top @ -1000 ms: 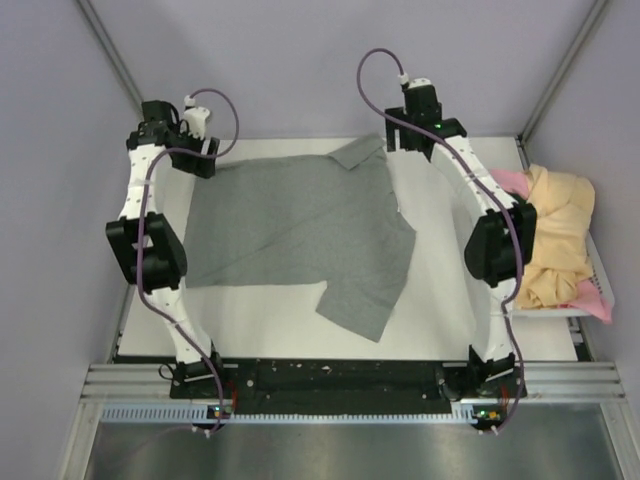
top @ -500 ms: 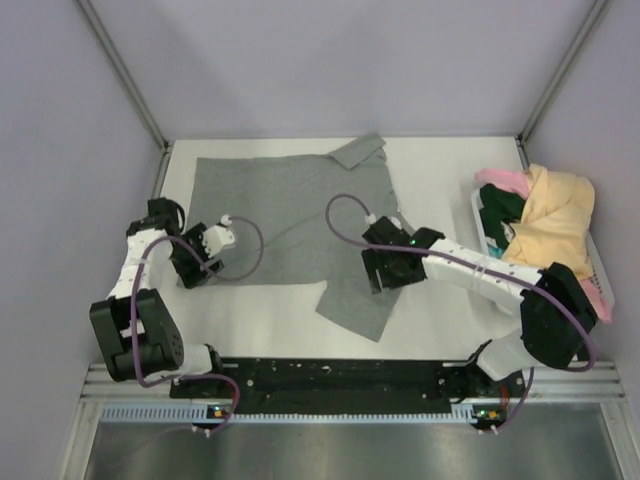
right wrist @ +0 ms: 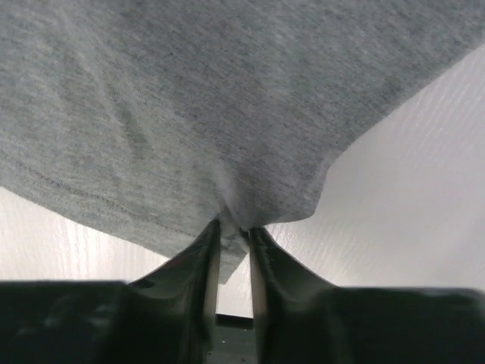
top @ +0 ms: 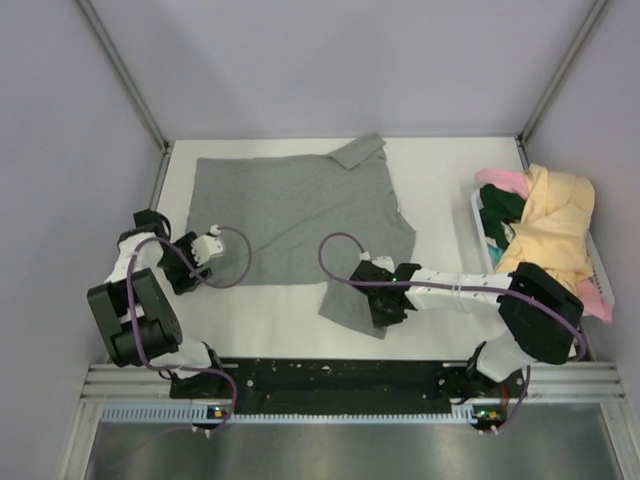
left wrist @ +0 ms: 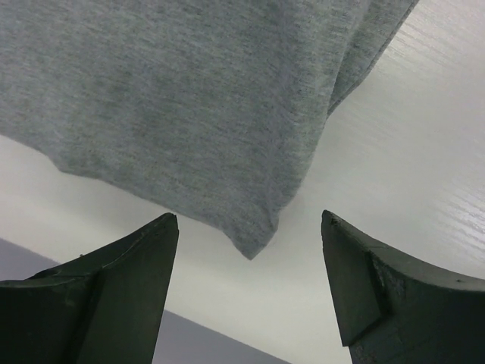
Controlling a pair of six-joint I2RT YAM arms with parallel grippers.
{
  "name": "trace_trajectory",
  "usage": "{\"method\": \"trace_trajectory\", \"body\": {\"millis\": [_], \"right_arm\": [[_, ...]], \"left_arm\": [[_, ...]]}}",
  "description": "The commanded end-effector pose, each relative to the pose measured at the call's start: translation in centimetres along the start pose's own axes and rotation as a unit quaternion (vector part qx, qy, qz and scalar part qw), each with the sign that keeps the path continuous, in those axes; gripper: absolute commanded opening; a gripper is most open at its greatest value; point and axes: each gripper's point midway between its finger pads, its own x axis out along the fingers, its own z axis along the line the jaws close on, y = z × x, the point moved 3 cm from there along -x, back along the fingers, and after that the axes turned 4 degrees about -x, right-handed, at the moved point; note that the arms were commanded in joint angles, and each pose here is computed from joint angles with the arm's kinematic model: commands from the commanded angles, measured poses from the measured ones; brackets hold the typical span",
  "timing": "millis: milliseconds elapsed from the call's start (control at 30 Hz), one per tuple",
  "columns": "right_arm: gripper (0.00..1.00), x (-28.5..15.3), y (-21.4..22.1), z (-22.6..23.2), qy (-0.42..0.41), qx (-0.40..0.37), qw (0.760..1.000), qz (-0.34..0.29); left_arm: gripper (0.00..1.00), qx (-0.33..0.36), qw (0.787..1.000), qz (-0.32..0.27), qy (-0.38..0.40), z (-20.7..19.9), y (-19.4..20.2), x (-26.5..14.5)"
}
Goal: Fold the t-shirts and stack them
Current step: Grap the side of the flattened tshirt closest away from the robot with both arms
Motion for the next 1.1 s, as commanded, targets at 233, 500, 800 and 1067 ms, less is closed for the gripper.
{"method": "trace_trajectory", "body": {"millis": [233,500,800,1067], "right_arm": [[0.00,-1.2,-1.3,-5.2,-0.016,0.131,0.987,-0.092],[0.00,-4.2,-2.0,-9.5,-0.032,0.204,0.966,-0.155],[0.00,-5.4,-3.9,-10.3,-0.017,0.190,0.966,-0.173],[0.00,-10.3,-5.9,-10.8,-0.028,0.162,0.959,-0.231]], "left_arm": [[0.81,0.033,0.997,-0.062,0.032,-3.5,-2.1,-0.2],[0.83,0.077,0.994,-0.048,0.056,-6.8,-2.3,2.0],[0.61,0.070,0.997,-0.037,0.010,-5.8,-2.7,3.2],[0.00,0.008,1.000,-0.012,-0.005,-5.0,-2.9,0.6]]}}
